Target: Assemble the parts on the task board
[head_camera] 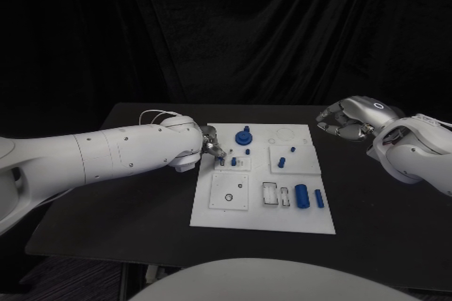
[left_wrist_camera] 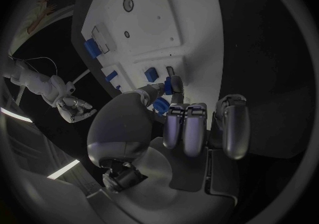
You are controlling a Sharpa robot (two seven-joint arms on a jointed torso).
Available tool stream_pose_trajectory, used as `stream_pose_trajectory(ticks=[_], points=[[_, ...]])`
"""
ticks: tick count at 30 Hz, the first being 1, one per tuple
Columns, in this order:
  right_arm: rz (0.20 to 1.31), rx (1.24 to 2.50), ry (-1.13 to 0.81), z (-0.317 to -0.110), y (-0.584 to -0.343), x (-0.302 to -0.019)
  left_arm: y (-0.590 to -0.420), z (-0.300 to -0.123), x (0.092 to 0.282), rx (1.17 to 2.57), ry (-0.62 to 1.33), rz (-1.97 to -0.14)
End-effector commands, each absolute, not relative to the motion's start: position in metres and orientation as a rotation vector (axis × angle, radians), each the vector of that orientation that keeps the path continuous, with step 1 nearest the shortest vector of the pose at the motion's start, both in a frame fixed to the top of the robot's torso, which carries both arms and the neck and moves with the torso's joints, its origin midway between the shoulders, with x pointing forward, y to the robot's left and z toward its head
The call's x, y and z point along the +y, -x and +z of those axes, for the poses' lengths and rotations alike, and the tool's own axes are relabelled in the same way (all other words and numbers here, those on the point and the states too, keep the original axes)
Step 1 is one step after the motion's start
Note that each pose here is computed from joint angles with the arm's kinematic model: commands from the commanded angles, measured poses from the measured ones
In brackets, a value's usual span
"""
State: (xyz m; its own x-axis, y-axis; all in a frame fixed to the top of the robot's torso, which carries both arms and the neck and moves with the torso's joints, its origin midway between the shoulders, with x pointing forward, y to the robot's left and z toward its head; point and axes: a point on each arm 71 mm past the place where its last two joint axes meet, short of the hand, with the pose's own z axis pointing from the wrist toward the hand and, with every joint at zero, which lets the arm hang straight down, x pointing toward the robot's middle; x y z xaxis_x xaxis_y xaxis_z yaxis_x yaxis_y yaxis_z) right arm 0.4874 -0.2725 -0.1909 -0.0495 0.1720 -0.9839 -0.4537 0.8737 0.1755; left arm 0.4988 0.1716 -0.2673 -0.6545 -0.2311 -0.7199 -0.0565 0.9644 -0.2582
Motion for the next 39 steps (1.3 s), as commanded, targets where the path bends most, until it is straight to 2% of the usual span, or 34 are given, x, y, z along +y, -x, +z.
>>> stream_pose_trajectory(ticks=[1,21,39], points=[[0.502,1.550,0.219,-0.192,-0.487,-0.273,-0.498,-0.268,0.170,2.251,0.195,-0.294],[0.499,1.551,0.217,-0.192,-0.487,-0.275,-0.490,-0.283,0.171,2.273,0.204,-0.299],[0.493,1.556,0.214,-0.194,-0.487,-0.276,-0.482,-0.285,0.173,2.290,0.203,-0.304]])
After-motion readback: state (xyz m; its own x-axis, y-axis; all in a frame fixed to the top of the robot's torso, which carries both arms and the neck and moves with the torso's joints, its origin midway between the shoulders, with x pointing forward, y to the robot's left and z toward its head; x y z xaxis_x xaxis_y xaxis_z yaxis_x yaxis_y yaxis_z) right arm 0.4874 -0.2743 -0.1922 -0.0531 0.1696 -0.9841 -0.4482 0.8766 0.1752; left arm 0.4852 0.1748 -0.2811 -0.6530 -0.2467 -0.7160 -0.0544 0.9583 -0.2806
